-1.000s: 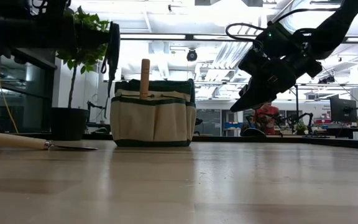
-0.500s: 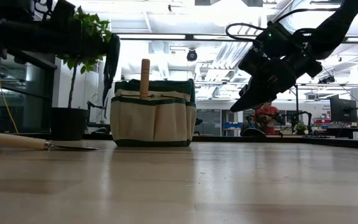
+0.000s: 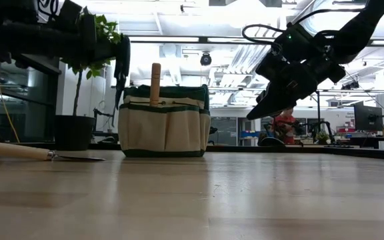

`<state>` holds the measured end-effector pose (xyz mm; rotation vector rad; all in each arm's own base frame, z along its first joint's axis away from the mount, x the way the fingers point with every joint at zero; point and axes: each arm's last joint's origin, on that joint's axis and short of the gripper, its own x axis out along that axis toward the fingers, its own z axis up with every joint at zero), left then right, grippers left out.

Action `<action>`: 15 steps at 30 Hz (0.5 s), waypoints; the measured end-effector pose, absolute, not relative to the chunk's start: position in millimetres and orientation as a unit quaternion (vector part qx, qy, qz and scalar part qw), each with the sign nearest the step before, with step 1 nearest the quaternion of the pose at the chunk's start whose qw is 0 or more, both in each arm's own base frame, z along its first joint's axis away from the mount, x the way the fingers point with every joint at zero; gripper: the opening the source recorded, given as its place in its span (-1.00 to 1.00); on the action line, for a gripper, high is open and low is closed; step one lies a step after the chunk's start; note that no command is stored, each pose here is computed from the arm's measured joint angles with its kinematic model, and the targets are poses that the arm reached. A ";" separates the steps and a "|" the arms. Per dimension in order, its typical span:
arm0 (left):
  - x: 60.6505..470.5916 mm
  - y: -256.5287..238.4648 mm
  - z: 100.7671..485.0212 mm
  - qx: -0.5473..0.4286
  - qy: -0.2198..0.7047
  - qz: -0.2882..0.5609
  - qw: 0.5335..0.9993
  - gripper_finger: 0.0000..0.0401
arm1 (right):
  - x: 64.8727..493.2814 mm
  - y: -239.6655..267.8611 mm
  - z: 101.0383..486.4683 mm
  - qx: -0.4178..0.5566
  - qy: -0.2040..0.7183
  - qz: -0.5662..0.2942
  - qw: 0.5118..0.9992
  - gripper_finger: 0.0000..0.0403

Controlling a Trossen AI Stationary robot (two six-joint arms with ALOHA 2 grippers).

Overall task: Pick & Place Garden tools in Gardening bag
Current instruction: Put the shear scissor into the gardening bag

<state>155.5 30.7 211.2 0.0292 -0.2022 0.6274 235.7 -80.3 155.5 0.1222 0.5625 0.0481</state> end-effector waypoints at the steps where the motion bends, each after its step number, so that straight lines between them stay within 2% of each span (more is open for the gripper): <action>1: 155.4 31.0 210.8 0.009 -0.099 0.314 0.944 -0.83 | 235.7 -80.3 155.5 0.060 0.277 0.024 0.959 -0.98; 15: 154.4 31.5 214.1 -0.020 -0.124 0.321 0.939 -0.83 | 235.9 -80.5 155.9 0.059 0.275 0.024 0.959 -0.98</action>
